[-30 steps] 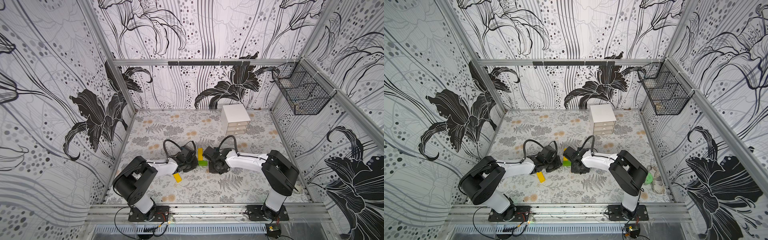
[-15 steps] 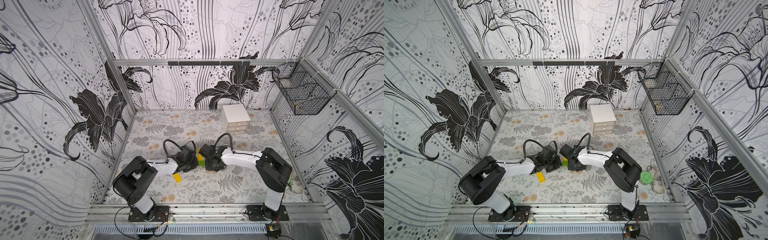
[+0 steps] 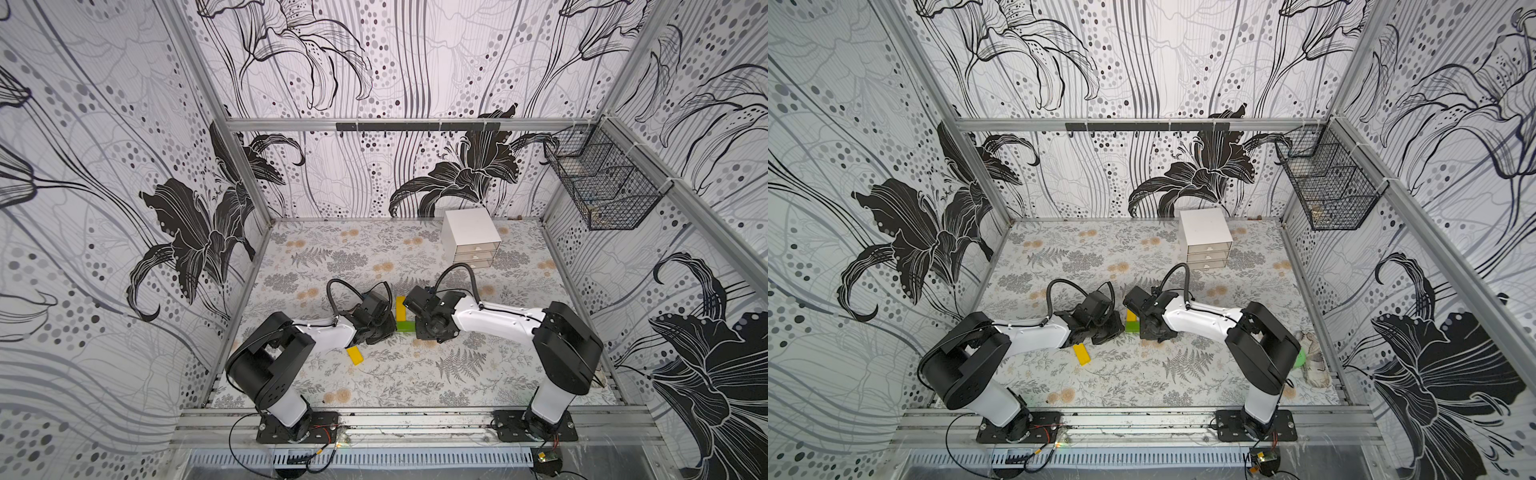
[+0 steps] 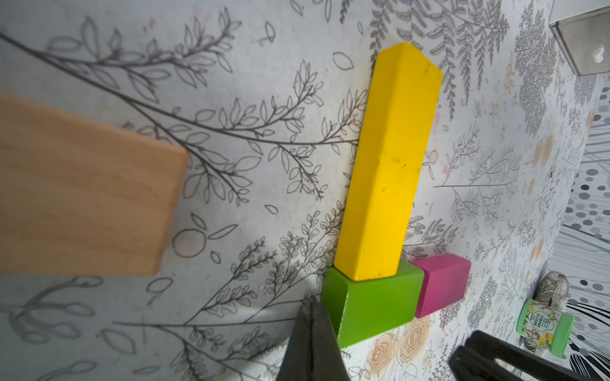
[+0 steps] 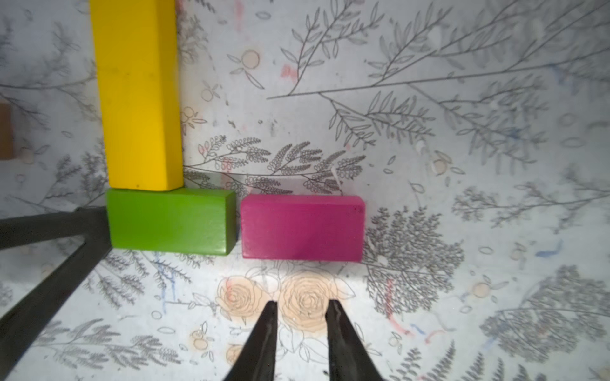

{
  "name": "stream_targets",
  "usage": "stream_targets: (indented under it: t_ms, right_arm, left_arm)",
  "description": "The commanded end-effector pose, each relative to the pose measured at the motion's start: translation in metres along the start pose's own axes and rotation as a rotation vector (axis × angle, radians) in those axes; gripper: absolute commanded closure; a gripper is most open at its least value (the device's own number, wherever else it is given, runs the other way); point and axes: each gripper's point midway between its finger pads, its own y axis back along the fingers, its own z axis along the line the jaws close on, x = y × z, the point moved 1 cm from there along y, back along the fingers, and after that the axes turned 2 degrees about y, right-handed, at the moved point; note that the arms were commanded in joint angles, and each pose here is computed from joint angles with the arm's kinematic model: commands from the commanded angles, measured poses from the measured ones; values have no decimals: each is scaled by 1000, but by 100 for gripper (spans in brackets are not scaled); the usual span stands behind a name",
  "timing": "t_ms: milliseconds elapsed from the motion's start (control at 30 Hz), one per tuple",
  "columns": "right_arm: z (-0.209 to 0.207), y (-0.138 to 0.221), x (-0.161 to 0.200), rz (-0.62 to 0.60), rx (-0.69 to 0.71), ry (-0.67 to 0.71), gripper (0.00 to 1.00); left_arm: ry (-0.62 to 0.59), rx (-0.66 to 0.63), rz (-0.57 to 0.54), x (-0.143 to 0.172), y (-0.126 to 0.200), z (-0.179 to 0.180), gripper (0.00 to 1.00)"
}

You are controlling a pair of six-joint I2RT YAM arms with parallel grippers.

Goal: Assemble the letter h with building blocks
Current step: Assemble the building block at the center of the board.

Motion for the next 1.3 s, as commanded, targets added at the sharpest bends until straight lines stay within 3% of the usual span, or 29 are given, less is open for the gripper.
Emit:
stream_targets:
  t_ms: [0,167,467,1267]
  right_arm:
    - [-34,6,6,5,89,-14,71]
    - [-63,-6,3,34,70,-97,70]
    - [-60,-36,-1,86,84,-82,71]
    - [-50,-42,-19,47,67,-14,77]
  left_arm:
    - [-3,-114,51,14,-8,29,100]
    - [-5,-114,50,13,-7,29,100]
    - [-9,-116,49,13,-6,28,100]
    - [-23,-122,49,10,-5,25,100]
